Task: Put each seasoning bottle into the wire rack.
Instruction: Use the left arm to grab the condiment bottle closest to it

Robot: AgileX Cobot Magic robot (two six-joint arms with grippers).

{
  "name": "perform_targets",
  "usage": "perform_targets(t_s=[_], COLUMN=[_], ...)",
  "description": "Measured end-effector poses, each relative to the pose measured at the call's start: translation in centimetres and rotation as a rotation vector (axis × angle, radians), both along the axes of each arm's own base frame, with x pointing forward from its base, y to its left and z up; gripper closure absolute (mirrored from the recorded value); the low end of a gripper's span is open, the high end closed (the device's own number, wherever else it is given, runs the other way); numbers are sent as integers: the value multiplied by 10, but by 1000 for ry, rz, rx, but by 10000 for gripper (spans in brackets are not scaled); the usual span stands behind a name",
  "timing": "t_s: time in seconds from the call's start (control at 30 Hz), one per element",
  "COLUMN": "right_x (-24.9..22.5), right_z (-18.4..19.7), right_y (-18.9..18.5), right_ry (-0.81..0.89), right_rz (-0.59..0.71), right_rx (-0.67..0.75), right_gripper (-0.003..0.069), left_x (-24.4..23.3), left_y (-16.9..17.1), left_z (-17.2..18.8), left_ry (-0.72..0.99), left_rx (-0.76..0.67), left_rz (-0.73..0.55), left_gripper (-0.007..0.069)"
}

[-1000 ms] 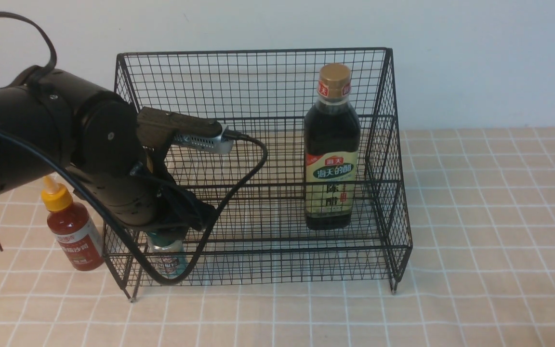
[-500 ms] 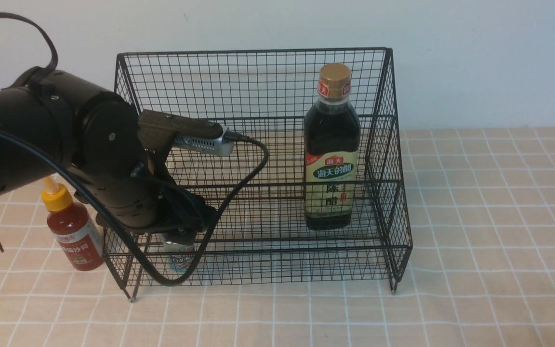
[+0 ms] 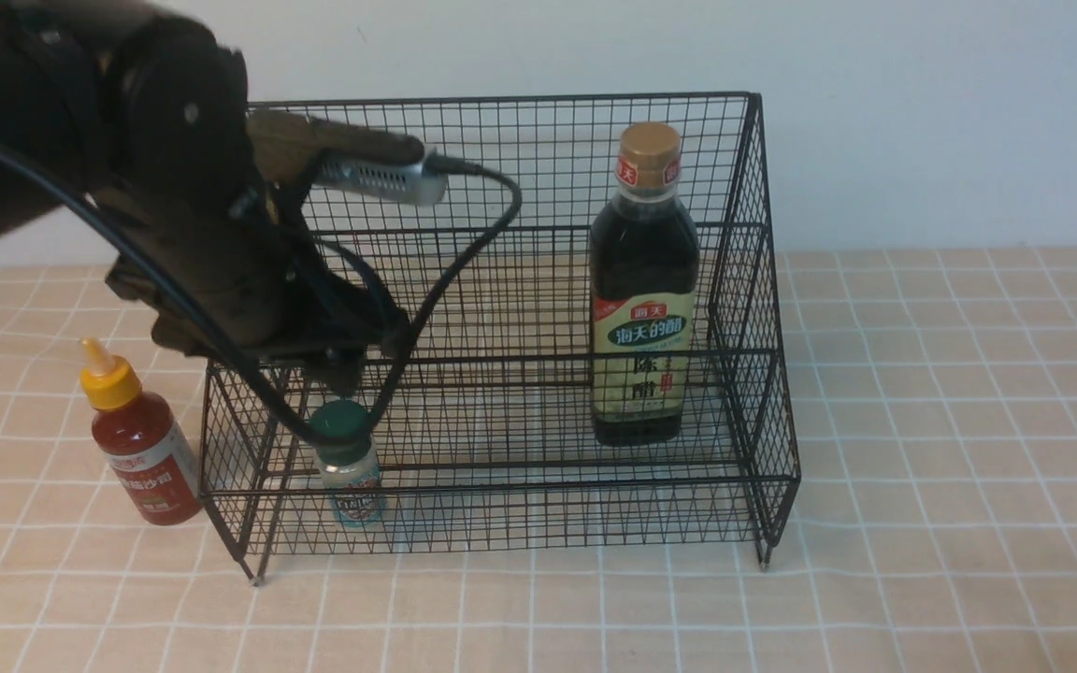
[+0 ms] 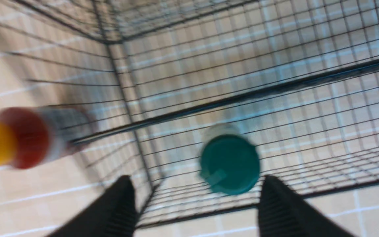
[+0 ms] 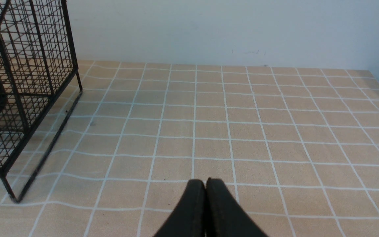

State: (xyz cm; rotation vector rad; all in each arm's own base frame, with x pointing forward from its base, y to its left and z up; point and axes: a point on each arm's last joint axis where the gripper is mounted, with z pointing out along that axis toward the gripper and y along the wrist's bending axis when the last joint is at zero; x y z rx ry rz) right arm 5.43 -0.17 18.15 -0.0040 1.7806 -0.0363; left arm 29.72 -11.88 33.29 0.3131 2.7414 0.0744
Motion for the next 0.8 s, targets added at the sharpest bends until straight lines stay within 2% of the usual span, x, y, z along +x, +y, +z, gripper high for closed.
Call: perform_targets(t_s=[0.03, 0.1, 0.13, 0.17, 0.23, 0.3, 0.4, 0.47, 0.6, 0.7, 0.8], right_x=[0, 0, 0, 0, 0, 0, 0, 0, 0, 0, 0], right_z=[0, 0, 0, 0, 0, 0, 0, 0, 0, 0, 0], right_y=[0, 0, 0, 0, 0, 0, 0, 0, 0, 0, 0], right_ry=[0, 0, 0, 0, 0, 0, 0, 0, 0, 0, 0], right_rz=[0, 0, 0, 0, 0, 0, 0, 0, 0, 0, 0], right_rx=[0, 0, 0, 0, 1, 1, 1, 1, 1, 1, 1], right_gripper=[672, 672, 672, 672, 672, 672, 672, 672, 672, 672, 672], left_x=[0, 1, -1, -3, -6, -12, -19, -19, -9, 2, 22], left_y=[1, 9, 21, 32, 42, 77, 112, 124, 127, 126, 126], left_z=[4, 19, 31, 37, 44, 58, 68, 66, 55, 43, 17], left_ry=[-6, -45, -74, -88, -107, -147, -165, -151, -100, -53, 28], left_rx=[4, 13, 14, 15, 15, 17, 6, -23, -67, -52, -39], left_rz=[-1, -4, 6, 25, 47, 141, 250, 296, 279, 223, 203], left_gripper=[237, 355, 482, 543, 580, 620, 632, 632, 623, 577, 468])
